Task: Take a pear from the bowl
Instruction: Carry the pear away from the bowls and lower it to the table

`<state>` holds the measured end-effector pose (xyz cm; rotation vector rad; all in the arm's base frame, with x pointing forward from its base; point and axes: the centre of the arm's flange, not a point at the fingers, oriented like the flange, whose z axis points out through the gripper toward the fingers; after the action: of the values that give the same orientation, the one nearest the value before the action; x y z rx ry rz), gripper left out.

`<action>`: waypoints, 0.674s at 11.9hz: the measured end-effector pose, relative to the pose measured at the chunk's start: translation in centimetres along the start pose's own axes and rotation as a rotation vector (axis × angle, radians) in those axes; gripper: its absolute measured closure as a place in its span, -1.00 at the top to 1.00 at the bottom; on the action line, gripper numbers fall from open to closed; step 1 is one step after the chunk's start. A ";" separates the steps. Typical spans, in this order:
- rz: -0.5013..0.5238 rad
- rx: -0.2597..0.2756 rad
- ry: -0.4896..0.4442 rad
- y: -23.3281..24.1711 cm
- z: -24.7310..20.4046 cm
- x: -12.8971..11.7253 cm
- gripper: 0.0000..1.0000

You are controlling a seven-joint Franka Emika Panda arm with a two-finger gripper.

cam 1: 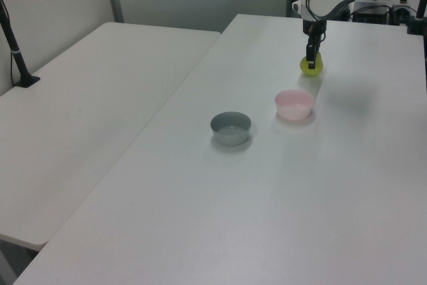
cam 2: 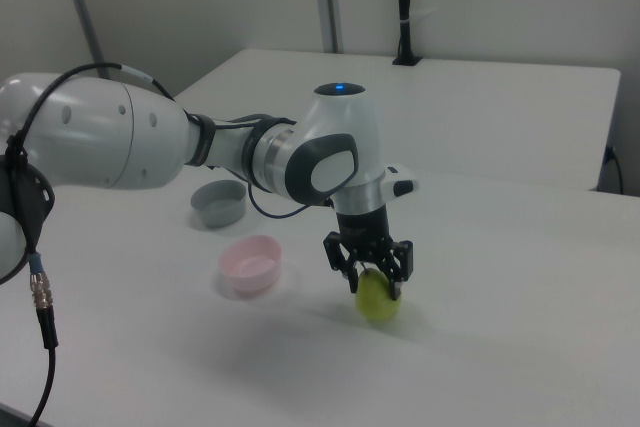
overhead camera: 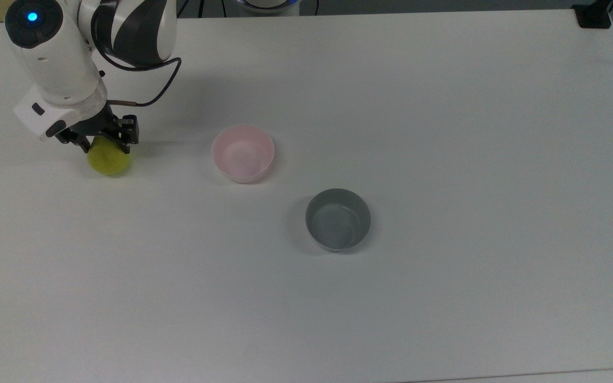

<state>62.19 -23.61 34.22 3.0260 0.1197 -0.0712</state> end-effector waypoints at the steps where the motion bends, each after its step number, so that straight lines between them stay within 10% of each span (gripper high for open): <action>1: -0.001 0.001 -0.002 -0.1 0.2 0.0 0.44; 3: -0.001 0.002 -0.003 -0.1 0.2 0.1 0.47; 5: 0.002 0.001 -0.001 -0.1 0.2 0.1 0.99; 8: 0.029 -0.011 0.029 0.2 -1.6 0.4 1.00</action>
<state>62.66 -23.56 35.84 3.0175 0.0783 -0.0245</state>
